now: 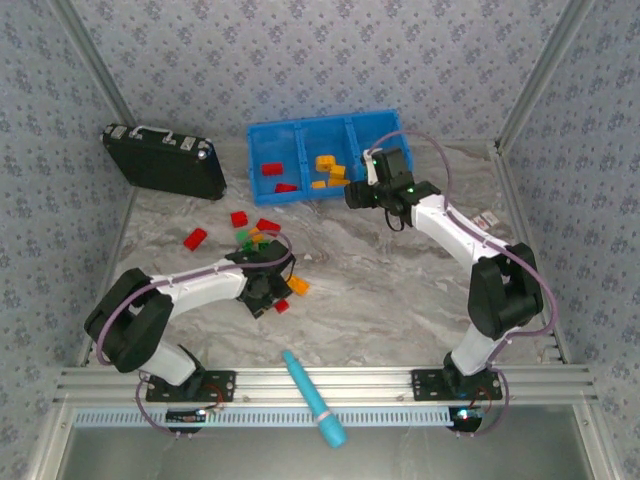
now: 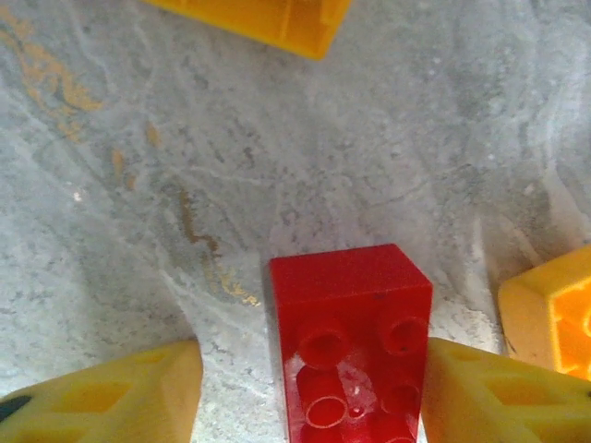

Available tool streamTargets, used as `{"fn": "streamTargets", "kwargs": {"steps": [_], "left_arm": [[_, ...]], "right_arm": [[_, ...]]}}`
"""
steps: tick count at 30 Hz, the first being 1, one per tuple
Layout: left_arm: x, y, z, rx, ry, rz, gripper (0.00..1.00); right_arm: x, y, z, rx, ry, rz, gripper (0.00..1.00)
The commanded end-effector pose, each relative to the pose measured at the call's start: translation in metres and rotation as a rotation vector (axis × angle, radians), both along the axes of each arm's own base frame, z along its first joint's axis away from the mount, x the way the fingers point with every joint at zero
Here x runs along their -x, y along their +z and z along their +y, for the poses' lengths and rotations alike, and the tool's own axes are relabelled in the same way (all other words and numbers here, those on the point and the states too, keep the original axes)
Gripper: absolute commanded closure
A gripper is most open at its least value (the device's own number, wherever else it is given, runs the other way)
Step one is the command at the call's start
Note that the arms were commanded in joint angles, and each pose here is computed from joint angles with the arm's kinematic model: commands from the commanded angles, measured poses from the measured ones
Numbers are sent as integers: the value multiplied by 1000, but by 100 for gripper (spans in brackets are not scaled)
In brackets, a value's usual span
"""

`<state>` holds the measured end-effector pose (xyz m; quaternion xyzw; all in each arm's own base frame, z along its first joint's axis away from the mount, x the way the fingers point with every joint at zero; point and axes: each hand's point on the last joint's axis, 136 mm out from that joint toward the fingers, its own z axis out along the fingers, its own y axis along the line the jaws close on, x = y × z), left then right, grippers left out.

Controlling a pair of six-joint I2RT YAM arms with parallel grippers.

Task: Sort the legos into containers by color
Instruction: Pick up the lego from the middle-left of the table, then place the lego in the container.

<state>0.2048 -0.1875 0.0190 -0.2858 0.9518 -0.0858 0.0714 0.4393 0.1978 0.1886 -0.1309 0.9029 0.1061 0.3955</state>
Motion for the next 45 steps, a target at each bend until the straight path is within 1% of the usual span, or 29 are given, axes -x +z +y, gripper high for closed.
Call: {"fn": "streamTargets", "kwargs": {"steps": [1, 5, 8, 12, 16, 18, 21, 22, 24, 27, 29, 31, 33, 36, 37, 39, 40, 42, 45], "left_arm": [[3, -11, -14, 42, -18, 36, 48], [4, -13, -14, 41, -34, 47, 66], [-2, -7, -20, 53, -74, 38, 75], [-23, 18, -24, 46, -144, -15, 80], [-50, 49, -25, 77, -156, -87, 83], [-71, 68, -24, 100, -140, -149, 83], [-114, 110, -25, 122, -149, -277, 84], [-131, 125, -26, 122, -153, -327, 84], [-163, 146, -27, 129, -146, -412, 84], [-212, 167, -29, 145, -121, -515, 84], [-243, 176, -31, 139, -106, -567, 85], [-271, 180, -31, 103, -97, -616, 85], [-293, 178, -34, 85, -89, -634, 85], [-321, 165, -40, 84, -84, -625, 83], [-329, 159, -41, 77, -76, -615, 80], [-341, 149, -42, 97, -56, -596, 69], [-346, 143, -44, 112, -44, -586, 67], [-351, 134, -45, 129, -29, -571, 64], [-358, 146, -43, 131, -27, -599, 59]], "right_arm": [[4, 11, -7, 6, 9, -23, 23], [4, 13, -13, 10, -1, -27, 23], [7, 16, -17, 11, -5, -30, 23], [13, 18, -25, 21, -16, -29, 23], [21, 20, -35, 35, -37, -28, 23], [27, 18, -40, 41, -51, -22, 23], [35, 15, -48, 39, -76, -10, 23], [37, 16, -50, 36, -85, -10, 23], [47, 1, -55, 43, -97, 25, 23], [56, -6, -59, 34, -115, 50, 23], [65, -8, -61, 27, -123, 64, 23], [75, -7, -64, 21, -134, 76, 23], [86, -6, -66, 9, -139, 83, 23], [103, 0, -70, -21, -142, 84, 22], [109, 2, -71, -32, -143, 81, 22], [118, 2, -73, -44, -146, 85, 22], [121, 2, -75, -47, -151, 86, 22], [128, 1, -79, -47, -161, 88, 22], [132, 0, -82, -49, -171, 90, 22]]}}
